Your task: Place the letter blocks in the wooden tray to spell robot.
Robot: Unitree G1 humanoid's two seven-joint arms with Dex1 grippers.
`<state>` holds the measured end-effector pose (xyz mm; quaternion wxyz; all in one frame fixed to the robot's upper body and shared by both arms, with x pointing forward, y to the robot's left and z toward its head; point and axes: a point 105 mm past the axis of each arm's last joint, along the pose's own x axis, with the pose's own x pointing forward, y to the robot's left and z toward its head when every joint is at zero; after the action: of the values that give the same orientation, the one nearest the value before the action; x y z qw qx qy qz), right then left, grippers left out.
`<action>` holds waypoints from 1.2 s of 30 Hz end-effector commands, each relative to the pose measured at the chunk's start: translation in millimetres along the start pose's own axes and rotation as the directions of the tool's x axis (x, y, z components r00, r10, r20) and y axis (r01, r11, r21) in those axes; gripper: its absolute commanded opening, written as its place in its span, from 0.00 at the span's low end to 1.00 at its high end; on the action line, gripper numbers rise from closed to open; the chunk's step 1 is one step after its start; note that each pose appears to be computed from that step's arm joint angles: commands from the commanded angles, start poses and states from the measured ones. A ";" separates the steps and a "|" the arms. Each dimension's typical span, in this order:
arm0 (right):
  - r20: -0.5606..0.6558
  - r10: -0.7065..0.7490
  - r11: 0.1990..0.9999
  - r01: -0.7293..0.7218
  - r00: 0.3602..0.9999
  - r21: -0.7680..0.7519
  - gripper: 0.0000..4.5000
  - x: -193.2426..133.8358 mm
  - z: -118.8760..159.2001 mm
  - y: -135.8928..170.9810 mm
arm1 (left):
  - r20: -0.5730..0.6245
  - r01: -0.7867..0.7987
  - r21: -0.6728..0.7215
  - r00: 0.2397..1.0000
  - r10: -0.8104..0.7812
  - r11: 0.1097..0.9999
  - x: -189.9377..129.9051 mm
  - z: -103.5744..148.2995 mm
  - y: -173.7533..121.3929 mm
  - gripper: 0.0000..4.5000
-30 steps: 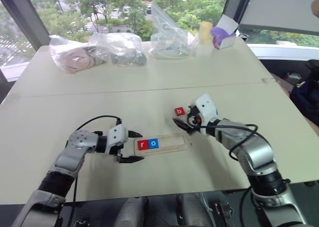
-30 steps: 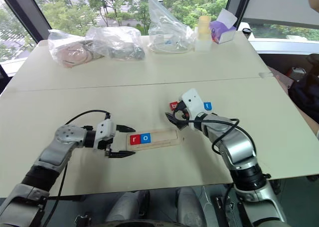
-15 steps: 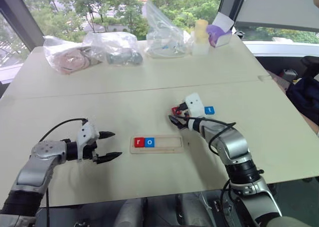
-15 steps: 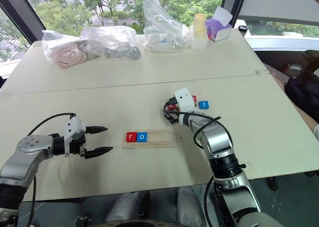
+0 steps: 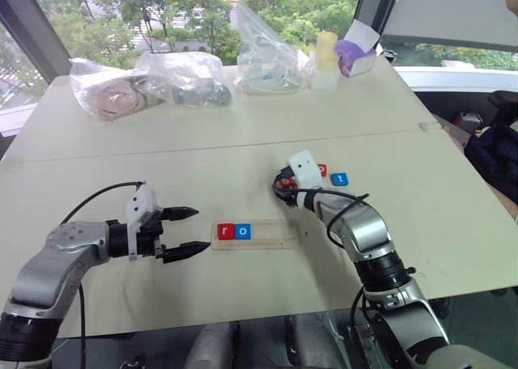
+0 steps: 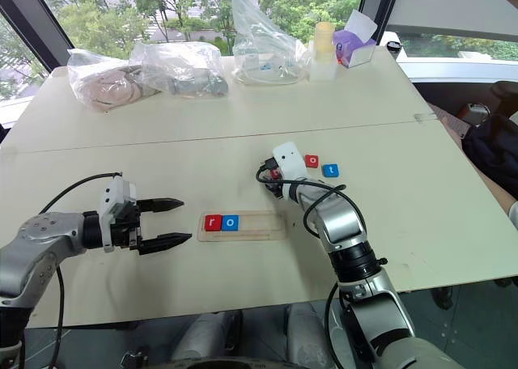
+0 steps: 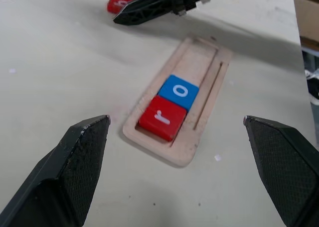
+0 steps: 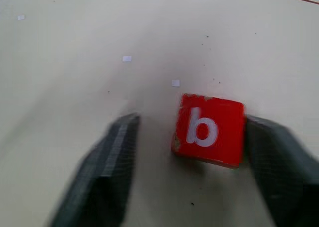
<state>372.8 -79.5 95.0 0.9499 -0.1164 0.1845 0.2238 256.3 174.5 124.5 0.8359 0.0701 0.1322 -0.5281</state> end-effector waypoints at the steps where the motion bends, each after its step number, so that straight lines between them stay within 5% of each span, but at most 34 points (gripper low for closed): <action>1: 0.013 -0.027 0.999 0.027 1.000 -0.020 0.26 -0.7 6.4 -2.1 | 0.039 0.009 0.037 0.999 -0.011 0.999 -0.2 17.1 -2.8 1.00; 8: -0.005 -0.051 0.997 0.051 0.999 -0.052 0.26 -42.7 -1.4 -18.6 | 0.065 0.093 0.052 0.993 -0.097 0.994 6.0 27.3 -15.9 1.00; 15: -0.139 -0.069 0.998 0.070 0.988 0.000 0.26 -106.4 -37.6 -20.6 | 0.080 0.122 0.053 0.989 -0.126 0.991 13.3 30.1 -17.6 1.00; 22: -0.220 -0.047 0.994 0.068 0.974 0.090 0.26 -130.4 -58.2 -13.4 | 0.079 0.136 0.051 0.987 -0.140 0.989 19.2 27.2 -16.5 1.00; 28: -0.157 0.071 0.997 -0.070 0.985 0.012 0.93 -132.8 -41.2 -10.9 | 0.083 0.134 0.056 0.987 -0.139 0.989 21.8 29.2 -16.2 1.00; 32: -0.108 0.214 0.954 -0.232 0.971 -0.188 0.98 -139.2 -21.3 -14.6 | 0.085 0.129 0.058 0.987 -0.134 0.990 22.4 30.7 -15.6 1.00; 36: -0.161 0.470 0.755 -0.490 0.868 -0.434 0.98 -145.7 -21.4 -28.4 | 0.099 0.114 0.069 0.988 -0.121 0.991 24.5 34.7 -14.3 1.00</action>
<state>261.5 -166.6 136.5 0.8390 -0.2667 0.1922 0.4336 257.7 141.4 142.8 0.8063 0.0503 0.0942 -0.5818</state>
